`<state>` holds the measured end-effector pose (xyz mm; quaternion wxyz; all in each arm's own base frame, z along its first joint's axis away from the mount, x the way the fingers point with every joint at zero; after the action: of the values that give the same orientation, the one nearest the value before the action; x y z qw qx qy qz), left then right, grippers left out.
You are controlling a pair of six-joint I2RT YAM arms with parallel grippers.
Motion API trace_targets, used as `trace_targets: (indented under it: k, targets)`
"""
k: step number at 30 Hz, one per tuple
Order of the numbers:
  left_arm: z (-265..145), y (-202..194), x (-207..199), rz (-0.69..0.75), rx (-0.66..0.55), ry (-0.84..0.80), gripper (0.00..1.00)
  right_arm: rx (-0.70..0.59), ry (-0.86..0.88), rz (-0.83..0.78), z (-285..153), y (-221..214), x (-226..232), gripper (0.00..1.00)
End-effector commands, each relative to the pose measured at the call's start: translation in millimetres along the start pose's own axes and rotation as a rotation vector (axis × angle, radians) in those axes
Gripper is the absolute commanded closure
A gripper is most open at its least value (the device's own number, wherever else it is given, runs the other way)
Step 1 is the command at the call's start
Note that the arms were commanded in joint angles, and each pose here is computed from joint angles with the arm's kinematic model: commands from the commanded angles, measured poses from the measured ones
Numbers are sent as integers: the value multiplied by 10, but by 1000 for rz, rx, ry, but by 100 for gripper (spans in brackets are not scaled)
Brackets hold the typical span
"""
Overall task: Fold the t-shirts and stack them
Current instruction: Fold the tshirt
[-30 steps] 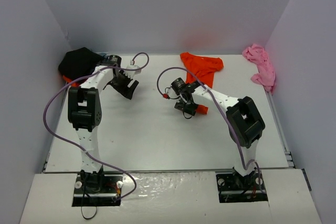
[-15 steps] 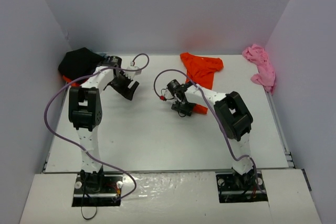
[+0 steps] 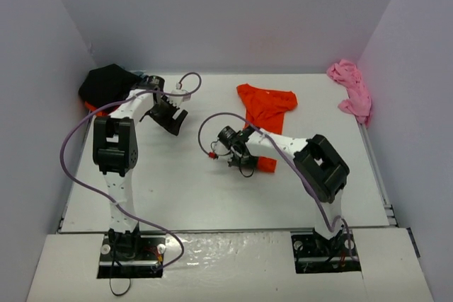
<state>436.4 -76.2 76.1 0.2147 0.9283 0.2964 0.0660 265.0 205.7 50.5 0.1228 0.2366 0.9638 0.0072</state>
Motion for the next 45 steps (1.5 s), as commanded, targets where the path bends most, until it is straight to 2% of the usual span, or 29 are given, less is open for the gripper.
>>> trace_targets:
  k: [1,5,10,13,17,23,24,26,35,39,45]
  targets:
    - [-305,222,49,38,-72,62,24,-107,72,26,-527,52,173,100]
    - [-353,226,33,44,-77,69,24,-164,58,16,-794,89,220,100]
    - [-391,236,27,47,-82,72,24,-236,-75,25,-1129,208,2,100]
    - [-392,242,43,45,-80,74,24,-218,-197,14,-1196,273,-328,100]
    - [-408,267,36,43,-86,72,24,-209,-253,55,-1195,418,-870,100]
    - [-457,240,7,53,-84,77,24,-173,-260,131,-835,616,-1554,100]
    - [-459,240,5,53,-85,76,24,-172,-262,138,-828,597,-1611,100]
    - [-471,250,-8,57,-92,78,24,-130,-242,141,-520,646,-1739,100]
    - [-411,223,4,55,-82,72,24,-87,-256,152,40,822,-2078,100]
    - [-384,206,5,56,-75,69,24,-112,-280,152,-45,903,-2133,100]
    - [-348,207,25,55,-73,67,24,-178,-330,169,-492,925,-2150,100]
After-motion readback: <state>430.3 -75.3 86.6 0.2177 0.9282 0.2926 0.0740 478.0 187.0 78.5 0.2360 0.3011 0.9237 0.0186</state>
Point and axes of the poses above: each gripper's point midway between its finger pads, its own z axis out along the fingers, its own x axis along the line the jaws close on, y = z × x, the point moved 3 cm from there along -z, back along the fingers, and after that the axes turned 13 degrees about z, right-handed, at the moved point
